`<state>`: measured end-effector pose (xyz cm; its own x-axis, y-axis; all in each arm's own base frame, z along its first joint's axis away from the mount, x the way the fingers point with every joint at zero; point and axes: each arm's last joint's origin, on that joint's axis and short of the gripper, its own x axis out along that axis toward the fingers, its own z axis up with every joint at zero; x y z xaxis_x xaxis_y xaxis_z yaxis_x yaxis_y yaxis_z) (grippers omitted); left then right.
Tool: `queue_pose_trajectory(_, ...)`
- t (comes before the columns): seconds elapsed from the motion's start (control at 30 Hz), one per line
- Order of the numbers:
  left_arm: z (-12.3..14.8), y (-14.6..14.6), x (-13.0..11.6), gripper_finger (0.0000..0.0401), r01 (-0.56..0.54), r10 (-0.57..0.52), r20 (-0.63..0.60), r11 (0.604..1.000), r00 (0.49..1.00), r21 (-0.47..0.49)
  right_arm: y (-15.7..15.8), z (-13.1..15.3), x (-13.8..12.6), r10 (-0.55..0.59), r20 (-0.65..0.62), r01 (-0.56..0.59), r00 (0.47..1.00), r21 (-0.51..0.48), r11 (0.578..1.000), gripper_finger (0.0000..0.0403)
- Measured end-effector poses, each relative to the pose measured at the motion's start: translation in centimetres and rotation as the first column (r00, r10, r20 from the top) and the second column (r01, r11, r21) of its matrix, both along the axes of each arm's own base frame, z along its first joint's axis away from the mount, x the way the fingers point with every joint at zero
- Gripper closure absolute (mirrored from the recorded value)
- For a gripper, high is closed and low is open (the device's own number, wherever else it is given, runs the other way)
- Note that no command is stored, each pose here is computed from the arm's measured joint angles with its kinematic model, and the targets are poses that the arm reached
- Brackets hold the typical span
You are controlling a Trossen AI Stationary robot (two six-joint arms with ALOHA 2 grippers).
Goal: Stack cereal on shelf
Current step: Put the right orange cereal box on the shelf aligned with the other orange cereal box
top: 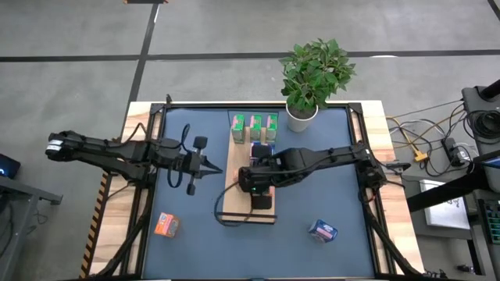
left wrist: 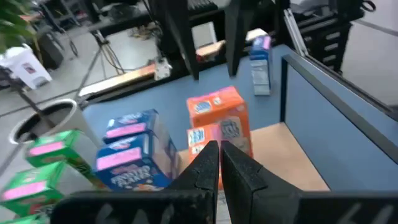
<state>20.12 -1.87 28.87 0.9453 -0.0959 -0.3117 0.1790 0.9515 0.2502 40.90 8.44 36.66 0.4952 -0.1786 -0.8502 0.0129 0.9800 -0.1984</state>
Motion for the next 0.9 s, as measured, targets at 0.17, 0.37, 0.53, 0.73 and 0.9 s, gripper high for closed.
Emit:
queue_pose_trajectory(0.17, -1.1, -1.0, 1.0, 0.0401, 0.031, -0.032, -0.063, 0.999, 0.998, -0.021, 0.9, 0.3, -0.8, 0.026, 0.011, -0.025, 1.0, -0.052, 0.998, 0.0327)
queue_pose_trajectory(0.37, -2.0, -2.2, 2.3, 0.0401, 0.066, -0.07, -0.116, 0.997, 0.991, -0.034, 0.6, -1.9, -0.5, 0.044, -0.002, -0.044, 0.999, -0.079, 0.996, 0.039)
queue_pose_trajectory(0.53, -2.6, -2.8, 3.3, 0.0401, 0.066, -0.073, -0.131, 0.996, 0.989, -0.058, -0.8, -4.2, -0.5, 0.027, 0.006, -0.026, 1.0, -0.093, 0.995, 0.0392)
queue_pose_trajectory(0.73, -4.0, -2.6, 4.5, 0.0401, -0.105, 0.105, -0.161, 0.994, 0.981, 0.01, -2.5, -5.4, -1.3, -0.024, 0.064, 0.031, 0.998, -0.118, 0.993, 0.0392)
queue_pose_trajectory(0.9, -5.0, -2.7, 5.2, 0.0401, -0.125, 0.128, -0.198, 0.992, 0.972, 0.027, -2.9, -6.5, -1.8, -0.027, 0.072, 0.035, 0.997, -0.113, 0.993, 0.0392)
